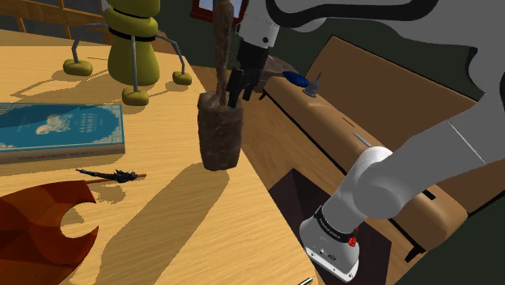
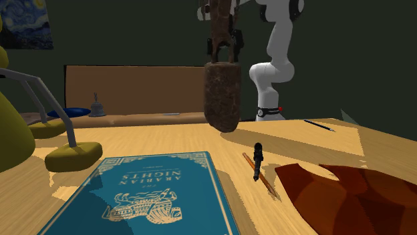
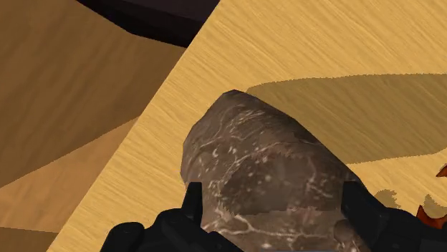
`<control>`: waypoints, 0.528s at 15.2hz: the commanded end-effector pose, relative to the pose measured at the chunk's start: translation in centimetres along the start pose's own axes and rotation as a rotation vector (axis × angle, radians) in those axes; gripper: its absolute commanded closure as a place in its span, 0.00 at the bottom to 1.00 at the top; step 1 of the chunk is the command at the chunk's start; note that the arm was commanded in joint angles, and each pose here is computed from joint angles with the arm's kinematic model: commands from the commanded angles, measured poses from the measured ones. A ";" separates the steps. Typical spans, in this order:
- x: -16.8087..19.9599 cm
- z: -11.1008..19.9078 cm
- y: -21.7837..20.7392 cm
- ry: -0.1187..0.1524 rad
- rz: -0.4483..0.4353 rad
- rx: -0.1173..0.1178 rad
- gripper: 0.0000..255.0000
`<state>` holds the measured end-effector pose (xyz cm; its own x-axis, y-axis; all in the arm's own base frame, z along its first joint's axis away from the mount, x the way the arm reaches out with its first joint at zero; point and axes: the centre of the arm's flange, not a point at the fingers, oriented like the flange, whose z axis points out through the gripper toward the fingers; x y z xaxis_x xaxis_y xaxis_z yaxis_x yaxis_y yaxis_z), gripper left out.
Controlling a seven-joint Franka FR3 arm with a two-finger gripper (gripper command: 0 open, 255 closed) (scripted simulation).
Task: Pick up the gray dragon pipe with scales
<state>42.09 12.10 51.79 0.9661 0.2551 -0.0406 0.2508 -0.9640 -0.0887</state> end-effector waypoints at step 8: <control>8.1 6.8 -6.8 -0.007 -0.137 -0.036 0.00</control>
<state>47.04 22.56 48.35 0.9573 0.2885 0.0180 0.2831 -0.9229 -0.2610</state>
